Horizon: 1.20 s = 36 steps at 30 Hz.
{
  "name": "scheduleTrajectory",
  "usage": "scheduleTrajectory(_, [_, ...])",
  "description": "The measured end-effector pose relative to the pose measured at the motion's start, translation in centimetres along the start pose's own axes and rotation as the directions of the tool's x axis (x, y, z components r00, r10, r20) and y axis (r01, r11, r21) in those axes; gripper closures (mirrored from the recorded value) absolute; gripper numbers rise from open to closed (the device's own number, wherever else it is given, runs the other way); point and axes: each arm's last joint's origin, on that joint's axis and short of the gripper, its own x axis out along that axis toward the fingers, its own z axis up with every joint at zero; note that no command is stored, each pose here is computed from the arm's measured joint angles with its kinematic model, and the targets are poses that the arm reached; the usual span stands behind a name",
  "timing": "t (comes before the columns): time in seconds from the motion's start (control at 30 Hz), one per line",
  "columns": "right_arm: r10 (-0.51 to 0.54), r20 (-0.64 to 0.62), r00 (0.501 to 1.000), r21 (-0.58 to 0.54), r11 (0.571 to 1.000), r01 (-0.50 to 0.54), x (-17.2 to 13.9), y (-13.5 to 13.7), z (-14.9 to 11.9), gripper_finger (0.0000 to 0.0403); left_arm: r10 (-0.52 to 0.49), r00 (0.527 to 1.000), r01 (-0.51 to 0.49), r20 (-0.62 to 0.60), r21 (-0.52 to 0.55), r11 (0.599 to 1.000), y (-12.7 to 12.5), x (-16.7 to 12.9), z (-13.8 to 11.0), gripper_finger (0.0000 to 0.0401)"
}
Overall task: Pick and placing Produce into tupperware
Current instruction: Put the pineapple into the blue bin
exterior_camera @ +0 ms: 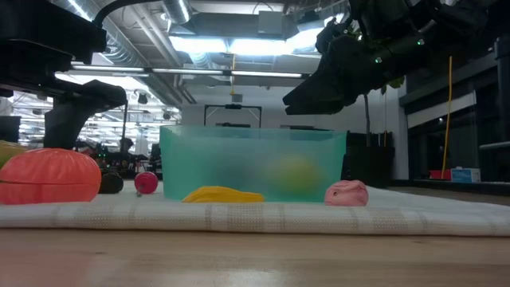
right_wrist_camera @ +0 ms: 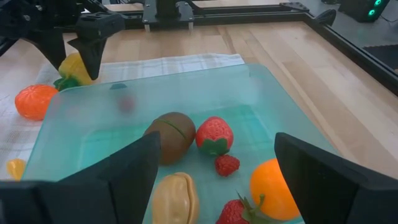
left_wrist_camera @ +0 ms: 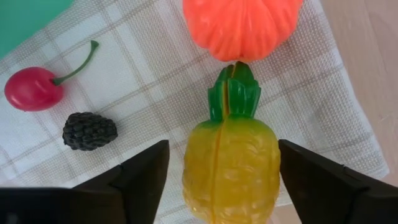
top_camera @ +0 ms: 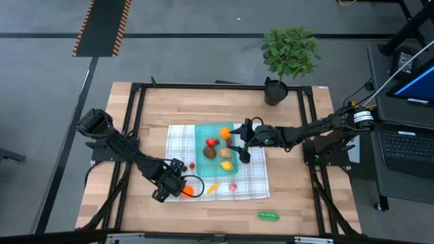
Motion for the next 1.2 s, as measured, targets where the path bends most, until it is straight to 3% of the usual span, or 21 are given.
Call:
scheduleTrajectory(0.2, [0.000,0.000,1.000,0.000,1.000,0.000,0.0,0.0,0.0,0.0088,0.001,1.000,-0.001,-0.002,0.002,1.000,0.0,0.0,0.0,0.0096])
scheduleTrajectory(0.93, [0.000,0.000,1.000,0.000,1.000,0.000,0.0,0.0,0.0,0.0088,0.021,1.000,-0.021,0.004,-0.008,1.000,0.1,0.0,0.0,0.0102])
scheduleTrajectory(1.2, [0.000,0.000,1.000,-0.001,1.000,0.000,0.0,0.0,0.0,0.0088,-0.047,0.998,0.045,-0.035,-0.040,0.998,0.1,1.0,-1.0,0.0102])
